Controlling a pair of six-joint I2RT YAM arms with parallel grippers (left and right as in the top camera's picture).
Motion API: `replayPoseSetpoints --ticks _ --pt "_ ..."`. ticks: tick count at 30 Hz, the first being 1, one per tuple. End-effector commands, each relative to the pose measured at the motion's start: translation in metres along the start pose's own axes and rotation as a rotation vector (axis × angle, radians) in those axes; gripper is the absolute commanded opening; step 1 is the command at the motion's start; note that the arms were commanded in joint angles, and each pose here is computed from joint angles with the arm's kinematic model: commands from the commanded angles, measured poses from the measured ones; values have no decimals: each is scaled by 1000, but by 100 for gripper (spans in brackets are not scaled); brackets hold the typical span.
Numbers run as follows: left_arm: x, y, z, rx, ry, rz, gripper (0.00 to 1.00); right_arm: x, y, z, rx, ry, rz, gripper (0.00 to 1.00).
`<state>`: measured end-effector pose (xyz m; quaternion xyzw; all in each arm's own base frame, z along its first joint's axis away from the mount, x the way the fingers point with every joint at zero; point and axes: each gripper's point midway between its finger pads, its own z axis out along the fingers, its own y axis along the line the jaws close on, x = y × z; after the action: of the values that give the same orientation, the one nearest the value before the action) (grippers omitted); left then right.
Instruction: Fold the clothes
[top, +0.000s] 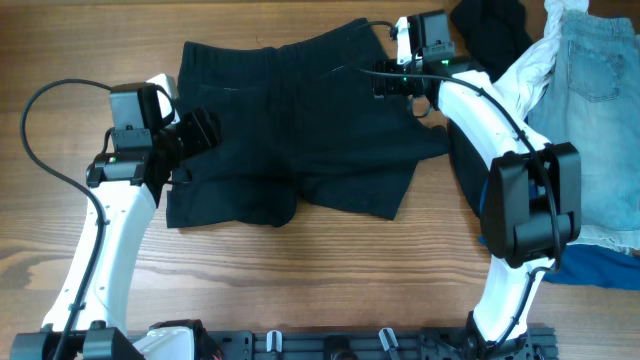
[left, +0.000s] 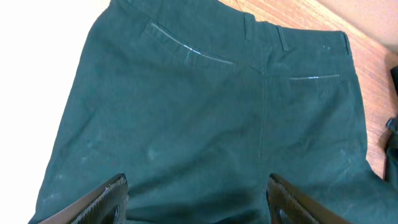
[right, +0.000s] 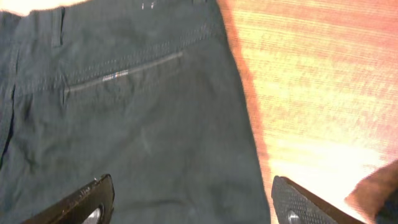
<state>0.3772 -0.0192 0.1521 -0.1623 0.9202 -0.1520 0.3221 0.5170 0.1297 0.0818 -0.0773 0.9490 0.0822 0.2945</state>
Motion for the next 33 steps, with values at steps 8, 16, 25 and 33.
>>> replayPoseSetpoints --ticks 8,16,25,33 --pt "2 3 2 -24 12 25 72 28 -13 59 39 42 -30 80" --pt "3 3 2 -23 13 25 74 29 -19 73 63 24 -28 84" --pt "5 4 2 -27 23 23 77 46 -22 90 67 61 -25 82" --pt "5 4 2 -27 22 23 78 30 -21 88 63 6 -25 4"
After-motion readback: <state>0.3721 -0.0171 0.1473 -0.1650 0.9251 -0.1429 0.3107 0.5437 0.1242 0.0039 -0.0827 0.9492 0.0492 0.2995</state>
